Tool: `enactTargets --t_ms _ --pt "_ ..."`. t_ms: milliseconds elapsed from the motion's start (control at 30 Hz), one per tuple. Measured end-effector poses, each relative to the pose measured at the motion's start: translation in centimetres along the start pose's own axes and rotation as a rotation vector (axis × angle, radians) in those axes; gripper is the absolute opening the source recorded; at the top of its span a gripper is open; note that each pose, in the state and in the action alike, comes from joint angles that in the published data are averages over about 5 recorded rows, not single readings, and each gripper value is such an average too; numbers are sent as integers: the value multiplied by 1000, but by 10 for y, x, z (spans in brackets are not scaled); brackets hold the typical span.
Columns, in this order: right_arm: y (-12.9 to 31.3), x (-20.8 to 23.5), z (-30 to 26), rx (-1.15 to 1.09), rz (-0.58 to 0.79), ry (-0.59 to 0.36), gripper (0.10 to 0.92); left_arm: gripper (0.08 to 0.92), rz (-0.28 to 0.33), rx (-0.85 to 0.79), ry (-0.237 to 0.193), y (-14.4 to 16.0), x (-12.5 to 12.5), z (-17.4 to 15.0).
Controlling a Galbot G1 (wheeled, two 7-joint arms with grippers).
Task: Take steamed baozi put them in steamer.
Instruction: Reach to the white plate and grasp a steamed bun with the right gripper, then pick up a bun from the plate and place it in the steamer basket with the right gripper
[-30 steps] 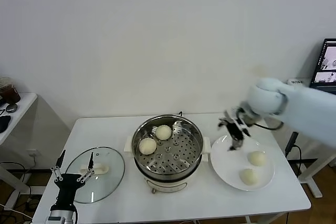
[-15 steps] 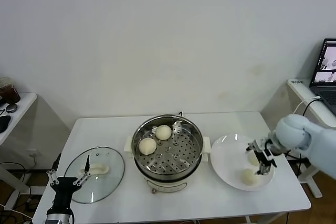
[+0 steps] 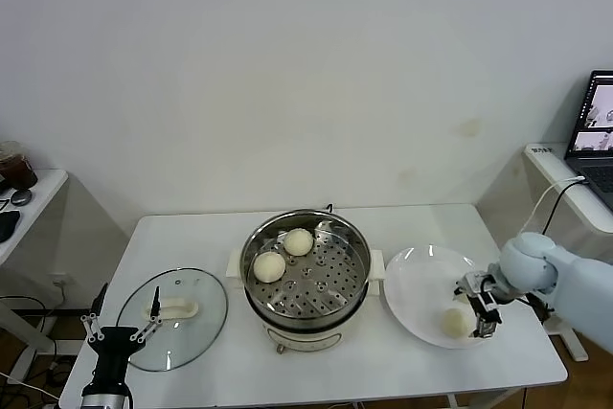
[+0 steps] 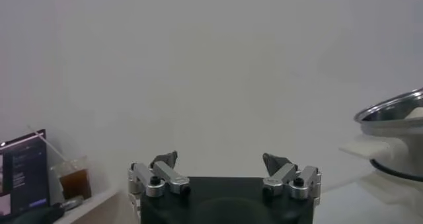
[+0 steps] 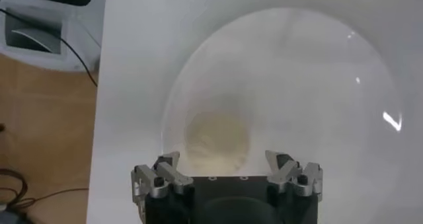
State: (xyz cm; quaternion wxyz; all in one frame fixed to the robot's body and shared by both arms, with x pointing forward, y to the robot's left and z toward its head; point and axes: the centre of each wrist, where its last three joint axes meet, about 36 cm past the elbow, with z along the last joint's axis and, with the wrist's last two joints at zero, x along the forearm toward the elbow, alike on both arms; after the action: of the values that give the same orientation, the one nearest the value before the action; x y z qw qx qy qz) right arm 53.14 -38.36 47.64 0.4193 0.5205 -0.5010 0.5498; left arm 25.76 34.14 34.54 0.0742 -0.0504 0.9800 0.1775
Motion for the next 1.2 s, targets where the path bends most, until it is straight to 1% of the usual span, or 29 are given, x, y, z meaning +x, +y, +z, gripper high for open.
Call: enactTargets --t_ms 200,400,867,1067,1200 --pt "-1 -12 0 -9 -18 1 801 823 2 -2 2 -2 1 1" --pt "-5 -16 -1 -20 -12 -2 693 823 2 -4 -2 -2 -1 0" --pt "-11 -15 -5 -36 -2 7 534 823 0 -2 -4 -2 -1 -1" --pt "-14 -4 -5 -38 6 5 503 823 0 -2 -8 -2 -1 -2" --pt "-21 13 -6 -31 20 -6 488 823 0 -3 -13 -1 -1 -2"
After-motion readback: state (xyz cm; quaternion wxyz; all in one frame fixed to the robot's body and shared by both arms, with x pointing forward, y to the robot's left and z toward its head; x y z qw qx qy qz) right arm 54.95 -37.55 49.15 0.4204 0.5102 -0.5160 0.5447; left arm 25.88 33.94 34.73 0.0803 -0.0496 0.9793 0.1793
